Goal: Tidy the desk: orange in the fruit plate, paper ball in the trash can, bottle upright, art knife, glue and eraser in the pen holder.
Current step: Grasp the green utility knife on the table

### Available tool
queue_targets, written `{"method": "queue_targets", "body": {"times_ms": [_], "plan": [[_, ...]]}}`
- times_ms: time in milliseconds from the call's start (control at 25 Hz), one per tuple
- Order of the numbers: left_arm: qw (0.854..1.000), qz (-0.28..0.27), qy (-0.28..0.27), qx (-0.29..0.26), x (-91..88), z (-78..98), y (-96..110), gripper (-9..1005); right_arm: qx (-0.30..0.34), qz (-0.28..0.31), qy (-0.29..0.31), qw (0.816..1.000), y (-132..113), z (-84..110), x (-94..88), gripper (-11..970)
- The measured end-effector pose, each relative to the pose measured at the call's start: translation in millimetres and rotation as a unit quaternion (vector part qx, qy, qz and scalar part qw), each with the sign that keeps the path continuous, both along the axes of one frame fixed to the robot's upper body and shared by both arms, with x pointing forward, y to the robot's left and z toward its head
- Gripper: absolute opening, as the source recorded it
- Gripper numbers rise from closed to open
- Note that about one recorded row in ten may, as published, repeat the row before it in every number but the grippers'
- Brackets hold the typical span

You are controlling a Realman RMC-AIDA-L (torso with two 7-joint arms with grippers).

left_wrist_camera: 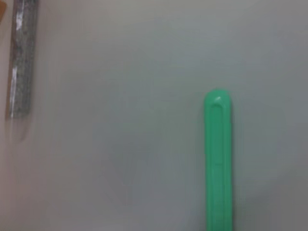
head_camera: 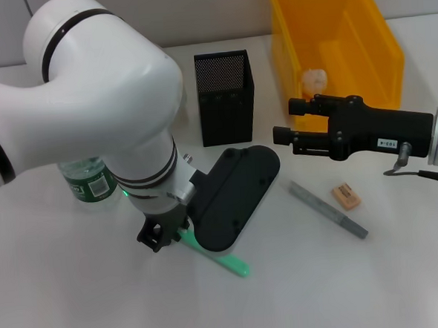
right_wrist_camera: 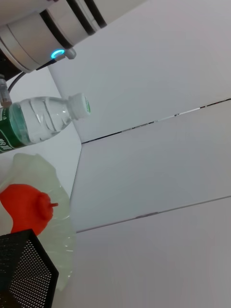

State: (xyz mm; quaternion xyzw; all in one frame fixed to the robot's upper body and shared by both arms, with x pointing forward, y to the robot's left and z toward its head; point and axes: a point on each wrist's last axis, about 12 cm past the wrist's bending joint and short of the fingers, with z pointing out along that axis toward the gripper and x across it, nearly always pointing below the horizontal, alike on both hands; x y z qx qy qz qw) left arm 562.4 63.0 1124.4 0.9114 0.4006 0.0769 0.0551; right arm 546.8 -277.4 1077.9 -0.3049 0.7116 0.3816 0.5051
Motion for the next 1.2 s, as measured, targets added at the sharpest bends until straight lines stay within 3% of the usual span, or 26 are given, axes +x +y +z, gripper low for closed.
{"method": "queue_targets", "body": {"times_ms": [320, 960, 1200], "plan": [[1.0, 0.005, 0.004, 0.003, -0.8, -0.4, 1.2, 142, 0.0, 0.0, 0.0, 1.0, 0.3, -0.3, 0.2, 739], [1.0, 0.01, 0.004, -0.003, -6.4, 4.0, -1.4, 143, 0.0, 0.0, 0.0, 1.0, 0.6, 0.2, 0.7, 739], [1.0, 0.014, -0.009, 0.0, -9.2, 6.3, 0.2, 81, 0.001, 0.001, -0.001, 1.0, 0.4, 0.2, 0.2, 739]]}}
